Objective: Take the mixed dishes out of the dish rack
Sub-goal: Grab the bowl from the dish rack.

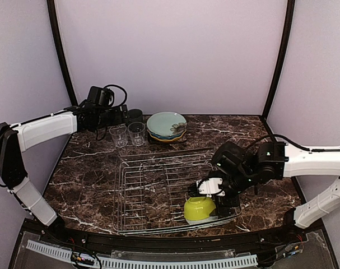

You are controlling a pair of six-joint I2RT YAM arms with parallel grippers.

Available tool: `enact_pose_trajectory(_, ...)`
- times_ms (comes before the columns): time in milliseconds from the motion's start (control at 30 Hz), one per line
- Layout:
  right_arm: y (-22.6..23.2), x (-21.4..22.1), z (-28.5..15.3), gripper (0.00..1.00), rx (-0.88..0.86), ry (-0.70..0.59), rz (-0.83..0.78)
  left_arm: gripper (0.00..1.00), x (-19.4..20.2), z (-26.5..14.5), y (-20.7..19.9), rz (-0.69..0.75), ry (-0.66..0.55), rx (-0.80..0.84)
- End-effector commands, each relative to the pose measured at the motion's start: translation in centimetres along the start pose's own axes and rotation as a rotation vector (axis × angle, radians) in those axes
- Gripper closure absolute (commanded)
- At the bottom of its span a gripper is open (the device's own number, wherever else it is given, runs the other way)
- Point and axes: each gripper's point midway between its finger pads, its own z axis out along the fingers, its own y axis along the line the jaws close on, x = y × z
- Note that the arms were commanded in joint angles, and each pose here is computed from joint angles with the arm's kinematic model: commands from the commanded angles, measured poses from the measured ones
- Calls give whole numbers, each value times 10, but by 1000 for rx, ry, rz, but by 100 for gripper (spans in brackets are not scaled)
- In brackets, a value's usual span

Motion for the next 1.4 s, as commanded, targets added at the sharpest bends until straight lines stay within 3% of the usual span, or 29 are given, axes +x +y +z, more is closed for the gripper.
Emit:
enact_pose_trajectory(0,-8,4,9,1,46,43,-48,1,-7,-13,-5,-12,-28,39)
enact_pose_trajectory(233,-7,3,17,1,17,74,-106,1,-6,-11,-16,-44,-16,93)
enact_pose_trajectory(833,-9,-33,27,1,-29,-28,-150,1,-3,-7,-18,-59,-6,101)
enact_pose_trajectory(1367,-4,-49,36,24,-88,-70,-144,1,1,-2,-18,-75,11,103)
